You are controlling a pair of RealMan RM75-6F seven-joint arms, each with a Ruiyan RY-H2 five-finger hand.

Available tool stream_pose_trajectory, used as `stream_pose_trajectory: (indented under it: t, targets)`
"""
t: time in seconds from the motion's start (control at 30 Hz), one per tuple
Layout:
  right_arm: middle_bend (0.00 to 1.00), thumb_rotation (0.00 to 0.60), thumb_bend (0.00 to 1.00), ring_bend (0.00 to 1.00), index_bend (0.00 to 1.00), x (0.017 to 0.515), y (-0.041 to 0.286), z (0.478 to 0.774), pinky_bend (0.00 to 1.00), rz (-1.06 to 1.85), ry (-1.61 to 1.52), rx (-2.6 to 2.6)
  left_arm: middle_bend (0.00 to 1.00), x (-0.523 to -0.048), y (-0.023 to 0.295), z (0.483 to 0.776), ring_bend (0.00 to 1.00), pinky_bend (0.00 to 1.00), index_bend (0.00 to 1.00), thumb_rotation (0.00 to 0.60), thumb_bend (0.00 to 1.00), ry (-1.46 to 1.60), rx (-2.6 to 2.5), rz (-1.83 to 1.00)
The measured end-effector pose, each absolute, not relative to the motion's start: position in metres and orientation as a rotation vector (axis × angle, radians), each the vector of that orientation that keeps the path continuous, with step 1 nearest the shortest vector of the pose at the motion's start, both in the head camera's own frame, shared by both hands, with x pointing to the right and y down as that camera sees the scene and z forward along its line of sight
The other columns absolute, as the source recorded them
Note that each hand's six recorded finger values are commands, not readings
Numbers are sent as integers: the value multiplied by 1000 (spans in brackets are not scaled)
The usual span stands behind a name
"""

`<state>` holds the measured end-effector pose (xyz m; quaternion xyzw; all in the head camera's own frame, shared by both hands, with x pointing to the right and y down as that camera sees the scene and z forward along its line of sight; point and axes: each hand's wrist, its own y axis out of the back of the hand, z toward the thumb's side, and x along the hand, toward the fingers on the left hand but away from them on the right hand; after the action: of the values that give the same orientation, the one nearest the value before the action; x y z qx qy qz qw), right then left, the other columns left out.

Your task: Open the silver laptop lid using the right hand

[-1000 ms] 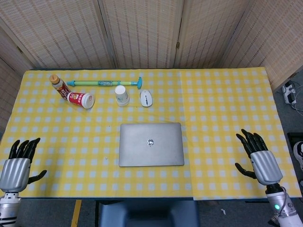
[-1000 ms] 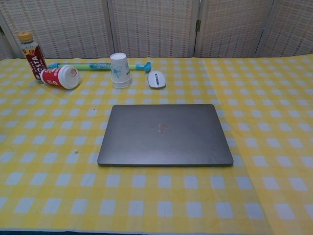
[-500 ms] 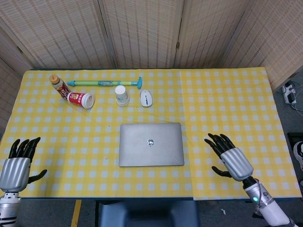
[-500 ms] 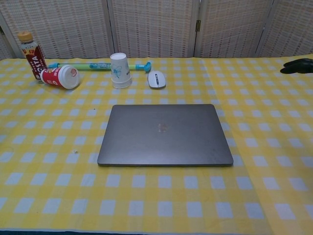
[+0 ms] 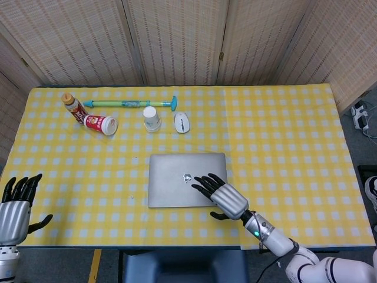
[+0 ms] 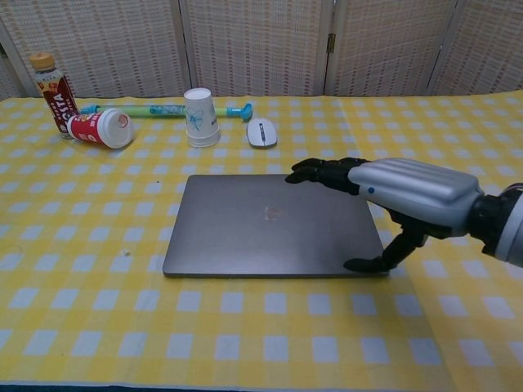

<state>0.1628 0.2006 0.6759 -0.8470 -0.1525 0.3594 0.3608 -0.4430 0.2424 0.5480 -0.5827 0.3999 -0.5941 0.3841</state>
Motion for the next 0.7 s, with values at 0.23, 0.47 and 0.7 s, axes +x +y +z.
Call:
stream_pose_trajectory:
  t: [0.23,0.47,0.7]
  targets:
    - [0,600,306,0,0,124,200,702,0,925,-333,-2171,186,-445,246,549,138,5,69,600,161,1016,-1487,-1524]
    - [0,600,306,0,0,94,198,720,0,920,-290,-2140,186,-448,246,550,138,5,69,600,161,1020,-1482,-1531]
    - [0,600,305,0,0,78,201,728,0,908,-265,-2125,186,-449,245,552,138,5,69,600,161,1018,-1482,-1535]
